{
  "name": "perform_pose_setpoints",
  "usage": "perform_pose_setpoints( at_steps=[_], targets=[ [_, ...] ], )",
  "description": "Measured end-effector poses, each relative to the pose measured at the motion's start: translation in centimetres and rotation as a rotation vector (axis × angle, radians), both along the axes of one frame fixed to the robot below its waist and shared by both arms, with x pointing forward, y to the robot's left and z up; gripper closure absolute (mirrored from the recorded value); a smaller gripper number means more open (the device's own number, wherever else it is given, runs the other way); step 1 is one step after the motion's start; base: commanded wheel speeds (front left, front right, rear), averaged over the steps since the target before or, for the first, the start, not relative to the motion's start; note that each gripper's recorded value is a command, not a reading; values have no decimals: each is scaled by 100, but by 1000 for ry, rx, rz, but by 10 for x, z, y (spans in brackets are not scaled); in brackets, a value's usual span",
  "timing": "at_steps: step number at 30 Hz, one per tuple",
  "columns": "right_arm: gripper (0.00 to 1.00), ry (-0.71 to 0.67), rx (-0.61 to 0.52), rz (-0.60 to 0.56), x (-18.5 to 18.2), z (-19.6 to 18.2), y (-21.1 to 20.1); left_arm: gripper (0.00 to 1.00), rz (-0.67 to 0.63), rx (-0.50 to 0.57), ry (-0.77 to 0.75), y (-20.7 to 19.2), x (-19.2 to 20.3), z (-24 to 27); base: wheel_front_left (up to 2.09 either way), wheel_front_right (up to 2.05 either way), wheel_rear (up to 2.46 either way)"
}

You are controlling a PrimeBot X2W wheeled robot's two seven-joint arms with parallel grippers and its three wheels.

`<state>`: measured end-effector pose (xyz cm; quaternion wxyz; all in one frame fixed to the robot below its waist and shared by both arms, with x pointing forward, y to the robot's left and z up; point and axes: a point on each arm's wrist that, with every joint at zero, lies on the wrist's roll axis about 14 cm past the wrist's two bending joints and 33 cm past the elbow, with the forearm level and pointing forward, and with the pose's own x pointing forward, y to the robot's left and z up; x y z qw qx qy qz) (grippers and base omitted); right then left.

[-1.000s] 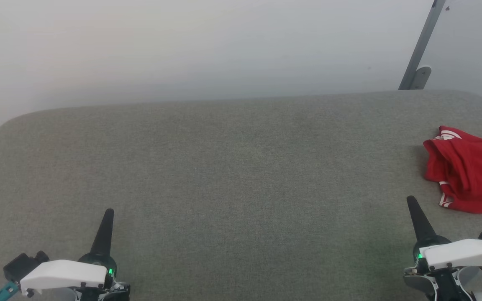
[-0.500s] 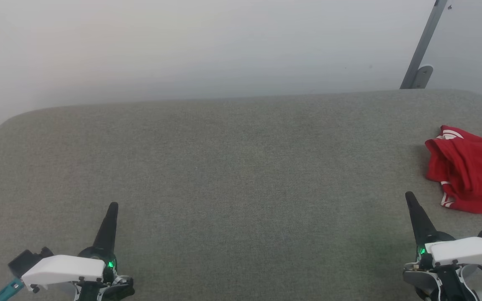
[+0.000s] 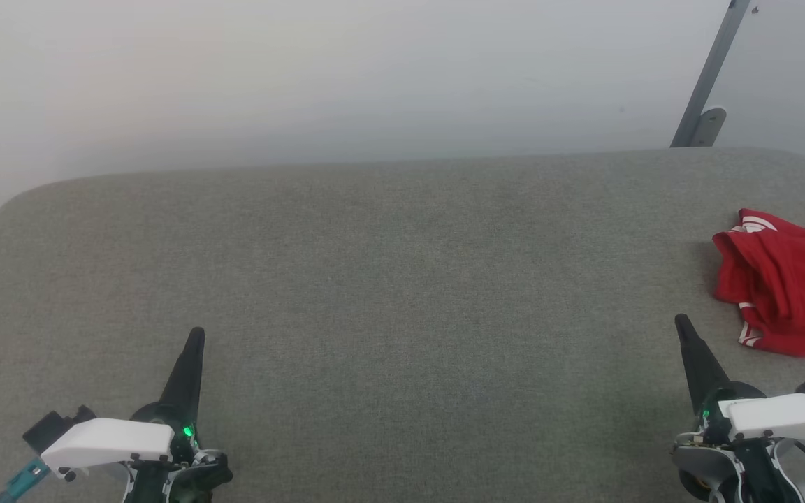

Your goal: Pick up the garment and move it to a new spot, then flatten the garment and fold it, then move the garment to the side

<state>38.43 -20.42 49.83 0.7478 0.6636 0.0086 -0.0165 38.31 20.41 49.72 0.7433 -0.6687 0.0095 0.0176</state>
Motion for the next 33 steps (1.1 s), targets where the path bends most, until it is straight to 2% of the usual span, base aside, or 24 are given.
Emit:
perform_pose_setpoints(
  at_steps=[18,33],
  targets=[
    [100,-26,120,11,4,6,4,100,-12,-108,-25,-4,4,6,0,0,0],
    [100,-27,120,11,4,7,4,100,-12,-108,-25,-4,4,6,0,0,0]
  ],
)
